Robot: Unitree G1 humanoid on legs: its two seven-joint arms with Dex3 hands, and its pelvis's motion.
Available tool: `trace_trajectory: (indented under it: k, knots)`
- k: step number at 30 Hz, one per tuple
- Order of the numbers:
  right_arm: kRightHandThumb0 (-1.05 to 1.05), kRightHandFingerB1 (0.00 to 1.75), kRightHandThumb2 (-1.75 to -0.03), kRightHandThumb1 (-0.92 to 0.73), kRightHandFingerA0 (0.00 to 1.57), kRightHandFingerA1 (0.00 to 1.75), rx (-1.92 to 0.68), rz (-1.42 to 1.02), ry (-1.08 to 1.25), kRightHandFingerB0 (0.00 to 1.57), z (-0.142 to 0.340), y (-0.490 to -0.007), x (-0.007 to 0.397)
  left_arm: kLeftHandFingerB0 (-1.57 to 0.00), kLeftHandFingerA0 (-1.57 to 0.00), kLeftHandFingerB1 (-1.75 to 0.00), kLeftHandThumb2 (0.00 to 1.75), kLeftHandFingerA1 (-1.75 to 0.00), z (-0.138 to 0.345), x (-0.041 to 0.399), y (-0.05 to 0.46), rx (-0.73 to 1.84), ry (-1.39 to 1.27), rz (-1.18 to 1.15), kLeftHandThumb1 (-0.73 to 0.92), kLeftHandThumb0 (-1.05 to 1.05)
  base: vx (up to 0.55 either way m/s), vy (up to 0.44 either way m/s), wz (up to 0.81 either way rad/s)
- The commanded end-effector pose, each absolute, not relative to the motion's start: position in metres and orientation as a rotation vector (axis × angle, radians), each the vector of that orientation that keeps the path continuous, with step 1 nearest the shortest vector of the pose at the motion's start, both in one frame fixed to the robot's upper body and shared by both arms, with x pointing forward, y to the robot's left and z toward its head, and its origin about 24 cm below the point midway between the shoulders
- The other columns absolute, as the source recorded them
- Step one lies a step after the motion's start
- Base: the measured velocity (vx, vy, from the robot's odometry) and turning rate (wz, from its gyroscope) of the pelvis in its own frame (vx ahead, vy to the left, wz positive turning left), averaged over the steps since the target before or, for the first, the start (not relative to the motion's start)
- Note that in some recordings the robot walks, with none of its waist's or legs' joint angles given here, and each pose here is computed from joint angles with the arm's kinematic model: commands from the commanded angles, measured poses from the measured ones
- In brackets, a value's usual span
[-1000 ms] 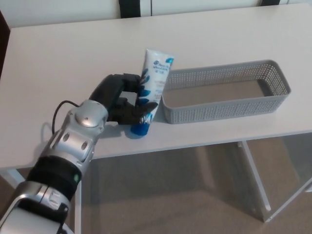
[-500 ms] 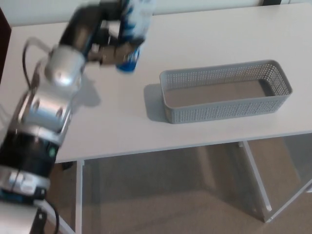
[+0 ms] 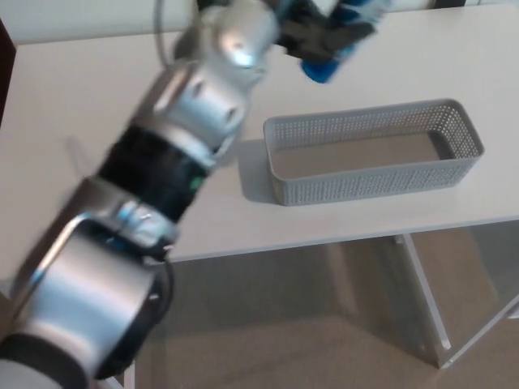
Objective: The robot walks towards a table in front, picks a shampoo with left hand and puts it in a small grey container
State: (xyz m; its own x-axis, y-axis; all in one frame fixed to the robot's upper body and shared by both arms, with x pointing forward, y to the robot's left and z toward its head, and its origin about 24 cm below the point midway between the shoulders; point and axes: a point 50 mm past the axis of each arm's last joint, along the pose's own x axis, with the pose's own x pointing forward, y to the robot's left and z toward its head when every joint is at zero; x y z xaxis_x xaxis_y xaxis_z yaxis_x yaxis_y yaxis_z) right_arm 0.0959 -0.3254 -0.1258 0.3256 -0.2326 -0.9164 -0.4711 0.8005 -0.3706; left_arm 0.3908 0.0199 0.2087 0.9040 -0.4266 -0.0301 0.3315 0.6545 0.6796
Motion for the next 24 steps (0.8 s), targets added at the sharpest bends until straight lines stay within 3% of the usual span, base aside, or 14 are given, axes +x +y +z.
trace_trajectory:
  k: [1, 3, 5, 6, 7, 8, 10, 14, 16, 18, 20, 22, 23, 24]
  knots:
    - [-0.38, 0.4, -0.61, -0.72, 0.63, 0.47, -0.68, 0.164, 1.259, 0.51, -0.124, -0.329, 0.096, -0.76, -1.09, -0.53, 0.6, -1.0, 0.203, 0.393, 0.002, 0.8, -0.079, -0.446, 0.69, -0.17, 0.0, 0.0, 0.0]
    - [-0.37, 0.4, -0.62, -0.72, 0.63, 0.48, -0.658, 0.15, 1.254, 0.5, -0.124, -0.328, 0.098, -0.8, -1.08, -0.62, 0.61, -1.0, 0.188, 0.391, -0.008, 0.838, -0.032, -0.475, 0.7, -0.2, 0.0, 0.0, 0.0]
    - [-0.38, 0.4, -0.62, -0.72, 0.63, 0.49, -0.662, 0.156, 1.25, 0.51, -0.124, -0.327, 0.099, -0.78, -1.08, -0.57, 0.6, -0.96, 0.182, 0.392, -0.009, 0.854, -0.015, -0.481, 0.7, -0.22, 0.0, 0.0, 0.0]
    - [-0.39, 0.4, -0.62, -0.73, 0.63, 0.48, -0.669, 0.162, 1.251, 0.5, -0.124, -0.327, 0.099, -0.68, -1.03, -0.5, 0.6, -0.83, 0.176, 0.391, -0.009, 0.855, 0.001, -0.476, 0.68, -0.26, 0.0, 0.0, 0.0]
    - [-0.38, 0.4, -0.62, -0.73, 0.62, 0.48, -0.668, 0.165, 1.251, 0.5, -0.124, -0.327, 0.099, -0.69, -1.06, -0.78, 0.65, -1.05, 0.168, 0.39, -0.009, 0.857, 0.023, -0.475, 0.67, -0.18, 0.0, 0.0, 0.0]
    - [-0.38, 0.4, -0.62, -0.73, 0.62, 0.48, -0.663, 0.164, 1.249, 0.5, -0.124, -0.327, 0.1, -0.69, -1.06, -0.78, 0.65, -1.05, 0.161, 0.389, -0.008, 0.859, 0.041, -0.475, 0.67, -0.18, 0.0, 0.0, 0.0]
    - [-0.37, 0.41, -0.62, -0.72, 0.63, 0.48, -0.664, 0.172, 1.242, 0.51, -0.124, -0.325, 0.101, -0.66, -1.14, -0.57, 0.66, -1.08, 0.149, 0.388, -0.004, 0.871, 0.065, -0.478, 0.69, -0.12, 0.0, 0.0, 0.0]
    - [-0.39, 0.4, -0.62, -0.71, 0.66, 0.49, -0.663, 0.17, 1.244, 0.52, -0.125, -0.325, 0.102, -0.59, -1.15, -0.46, 0.61, -1.03, 0.134, 0.388, 0.005, 0.866, 0.086, -0.481, 0.71, -0.2, 0.0, 0.0, 0.0]
    - [-0.38, 0.4, -0.61, -0.72, 0.63, 0.47, -0.667, 0.171, 1.245, 0.51, -0.125, -0.325, 0.102, -0.52, -1.06, -0.42, 0.62, -0.96, 0.13, 0.39, 0.011, 0.882, 0.108, -0.459, 0.74, -0.19, 0.0, 0.0, 0.0]
    - [-0.38, 0.4, -0.61, -0.7, 0.64, 0.47, -0.674, 0.17, 1.253, 0.53, -0.125, -0.325, 0.101, -0.56, -0.96, -0.43, 0.6, -0.99, 0.128, 0.391, 0.016, 0.909, 0.105, -0.435, 0.72, -0.19, 0.0, 0.0, 0.0]
    - [-0.38, 0.4, -0.61, -0.7, 0.65, 0.47, -0.675, 0.169, 1.255, 0.52, -0.126, -0.324, 0.102, -0.64, -0.97, -0.46, 0.62, -0.84, 0.126, 0.392, 0.02, 0.923, 0.106, -0.421, 0.72, -0.23, 0.0, 0.0, 0.0]
    - [-0.38, 0.4, -0.61, -0.71, 0.64, 0.47, -0.667, 0.167, 1.256, 0.53, -0.125, -0.324, 0.101, -0.67, -0.97, -0.48, 0.61, -0.95, 0.126, 0.392, 0.022, 0.947, 0.071, -0.42, 0.7, -0.27, 0.0, 0.0, 0.0]
    - [-0.38, 0.41, -0.61, -0.69, 0.65, 0.47, -0.667, 0.167, 1.256, 0.54, -0.125, -0.324, 0.101, -0.8, -0.82, -0.66, 0.6, -1.0, 0.126, 0.392, 0.023, 0.979, 0.041, -0.412, 0.67, -0.23, 0.0, 0.0, 0.0]
    - [-0.38, 0.41, -0.61, -0.69, 0.65, 0.47, -0.667, 0.166, 1.256, 0.54, -0.125, -0.324, 0.101, -0.8, -0.82, -0.66, 0.6, -1.0, 0.126, 0.391, 0.024, 1.025, -0.005, -0.404, 0.67, -0.23, 0.0, 0.0, 0.0]
